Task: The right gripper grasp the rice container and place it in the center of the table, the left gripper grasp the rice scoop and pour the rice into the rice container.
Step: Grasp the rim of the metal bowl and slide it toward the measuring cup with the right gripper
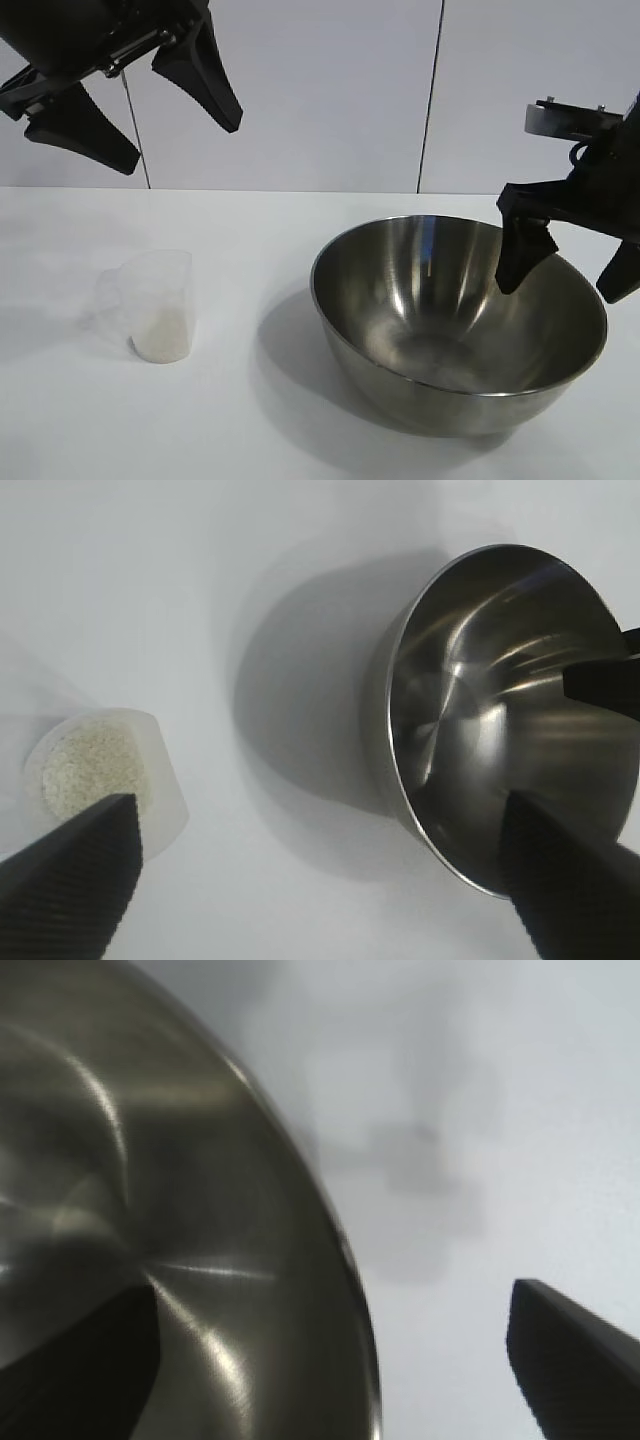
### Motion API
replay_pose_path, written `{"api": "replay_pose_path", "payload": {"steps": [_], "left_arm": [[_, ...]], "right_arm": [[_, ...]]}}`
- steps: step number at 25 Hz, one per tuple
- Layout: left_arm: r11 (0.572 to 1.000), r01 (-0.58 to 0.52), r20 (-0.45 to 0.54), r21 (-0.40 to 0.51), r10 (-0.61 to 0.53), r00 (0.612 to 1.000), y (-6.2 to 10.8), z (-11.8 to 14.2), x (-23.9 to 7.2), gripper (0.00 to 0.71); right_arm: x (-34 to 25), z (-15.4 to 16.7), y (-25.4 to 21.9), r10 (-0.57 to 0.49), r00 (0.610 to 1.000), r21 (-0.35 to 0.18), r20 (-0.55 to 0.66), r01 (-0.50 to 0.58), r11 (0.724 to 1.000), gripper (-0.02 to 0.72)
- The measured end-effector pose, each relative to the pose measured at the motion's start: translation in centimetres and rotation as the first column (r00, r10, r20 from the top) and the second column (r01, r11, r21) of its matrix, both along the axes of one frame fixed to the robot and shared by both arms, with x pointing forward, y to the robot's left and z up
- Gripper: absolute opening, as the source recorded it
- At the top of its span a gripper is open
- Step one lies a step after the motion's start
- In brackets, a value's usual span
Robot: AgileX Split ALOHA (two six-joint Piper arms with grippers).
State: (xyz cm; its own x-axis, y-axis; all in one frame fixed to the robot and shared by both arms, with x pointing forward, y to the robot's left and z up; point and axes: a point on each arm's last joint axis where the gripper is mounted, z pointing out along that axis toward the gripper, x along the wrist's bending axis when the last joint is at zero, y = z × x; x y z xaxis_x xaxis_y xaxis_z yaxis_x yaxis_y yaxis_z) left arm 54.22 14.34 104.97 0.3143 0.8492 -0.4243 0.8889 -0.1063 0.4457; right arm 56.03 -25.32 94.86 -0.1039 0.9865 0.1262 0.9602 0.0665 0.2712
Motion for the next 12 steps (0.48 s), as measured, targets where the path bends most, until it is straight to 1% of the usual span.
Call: {"api": "replay_pose_path", "payload": {"steps": [5, 7, 8, 12], "left_arm": [[1.000, 0.003, 0.002, 0.001, -0.003, 1.000, 0.0, 0.0, 0.0, 0.694], [1.000, 0.004, 0.003, 0.002, -0.004, 1.000, 0.0, 0.0, 0.0, 0.694], [1.000, 0.005, 0.003, 0.002, -0.005, 1.000, 0.0, 0.0, 0.0, 0.694], [1.000, 0.006, 0.004, 0.002, -0.006, 1.000, 0.0, 0.0, 0.0, 0.694]], "right_arm": [[0.4, -1.2, 0.0, -0.006, 1.000, -0.001, -0.016, 0.006, 1.000, 0.638], [0.4, -1.7, 0.0, -0.006, 0.999, -0.003, -0.032, 0.006, 1.000, 0.620], [0.5, -1.9, 0.0, -0.007, 0.999, -0.003, -0.037, 0.007, 1.000, 0.594], [0.5, -2.0, 0.1, -0.009, 0.999, -0.001, -0.038, 0.009, 1.000, 0.432]]}}
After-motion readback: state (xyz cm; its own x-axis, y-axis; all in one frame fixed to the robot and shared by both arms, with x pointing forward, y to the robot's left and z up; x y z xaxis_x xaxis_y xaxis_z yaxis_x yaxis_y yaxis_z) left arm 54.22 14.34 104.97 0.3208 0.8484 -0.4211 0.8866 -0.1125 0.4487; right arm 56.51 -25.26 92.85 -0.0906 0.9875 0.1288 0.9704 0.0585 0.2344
